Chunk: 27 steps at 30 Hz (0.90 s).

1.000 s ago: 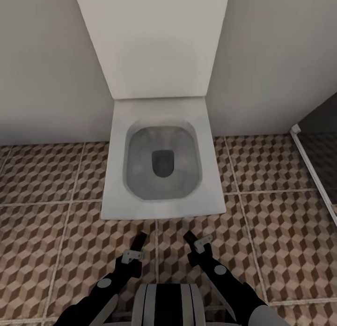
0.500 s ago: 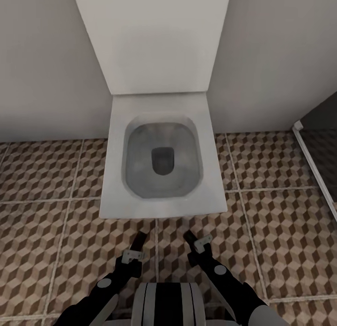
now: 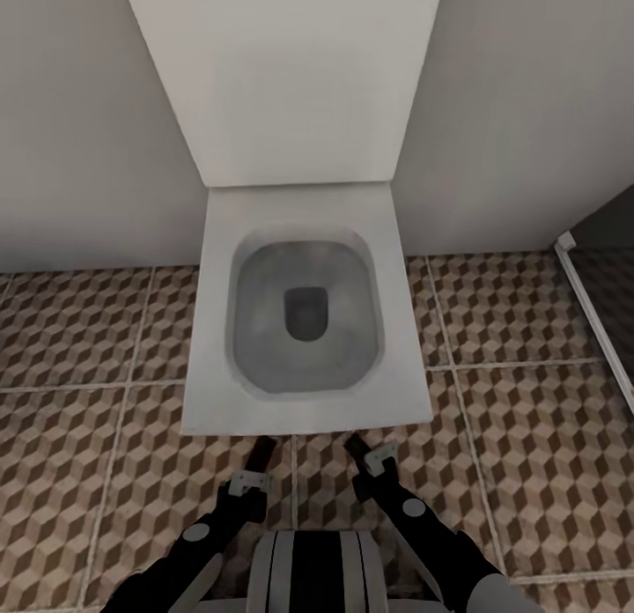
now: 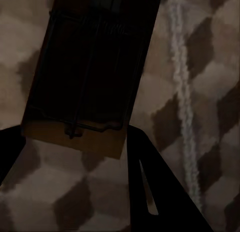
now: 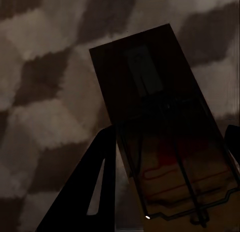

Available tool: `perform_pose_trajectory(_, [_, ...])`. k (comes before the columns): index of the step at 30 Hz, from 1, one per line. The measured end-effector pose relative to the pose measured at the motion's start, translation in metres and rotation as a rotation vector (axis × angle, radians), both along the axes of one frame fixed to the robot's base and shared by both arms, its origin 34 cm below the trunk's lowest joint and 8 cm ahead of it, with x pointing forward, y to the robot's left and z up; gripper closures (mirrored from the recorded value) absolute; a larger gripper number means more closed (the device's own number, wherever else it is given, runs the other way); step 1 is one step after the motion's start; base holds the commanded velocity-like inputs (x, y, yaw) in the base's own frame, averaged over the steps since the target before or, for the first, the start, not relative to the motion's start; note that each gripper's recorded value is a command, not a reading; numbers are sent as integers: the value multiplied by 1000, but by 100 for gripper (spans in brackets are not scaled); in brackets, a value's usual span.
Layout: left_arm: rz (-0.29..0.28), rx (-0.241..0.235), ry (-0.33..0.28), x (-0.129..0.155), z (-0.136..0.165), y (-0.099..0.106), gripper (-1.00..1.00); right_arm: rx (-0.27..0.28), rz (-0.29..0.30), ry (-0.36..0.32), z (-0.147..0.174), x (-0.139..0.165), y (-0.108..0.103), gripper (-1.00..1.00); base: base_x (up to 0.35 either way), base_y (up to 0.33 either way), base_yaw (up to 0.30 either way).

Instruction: Take the four mousetraps from the cabinet in the bathroom and place them on the bathroom floor. Make sure all four end up on the same floor surface, and ensure that at least two of them are either under or directly next to the same bathroom sink.

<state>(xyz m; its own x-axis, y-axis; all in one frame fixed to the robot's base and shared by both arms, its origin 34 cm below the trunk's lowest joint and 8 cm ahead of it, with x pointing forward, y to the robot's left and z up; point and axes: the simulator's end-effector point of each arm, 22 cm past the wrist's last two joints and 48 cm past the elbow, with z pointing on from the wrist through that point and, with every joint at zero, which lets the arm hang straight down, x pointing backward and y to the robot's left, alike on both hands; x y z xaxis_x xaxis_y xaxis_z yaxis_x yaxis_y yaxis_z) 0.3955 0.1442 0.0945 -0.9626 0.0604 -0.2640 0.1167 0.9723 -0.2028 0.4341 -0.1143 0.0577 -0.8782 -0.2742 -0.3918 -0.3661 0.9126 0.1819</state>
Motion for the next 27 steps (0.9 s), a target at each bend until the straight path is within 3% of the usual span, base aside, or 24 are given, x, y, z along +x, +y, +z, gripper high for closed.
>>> perform_pose_trajectory(15, [0, 0, 0, 0, 0, 0, 100, 1, 1, 0, 0, 0, 0, 100, 34, 0, 0])
perform_pose_trajectory(16, [0, 0, 0, 0, 0, 0, 100, 1, 2, -1, 0, 0, 1, -100, 0, 0, 0])
perform_pose_trajectory(27, [0, 0, 0, 0, 0, 0, 100, 1, 1, -1, 0, 0, 0, -100, 0, 0, 0])
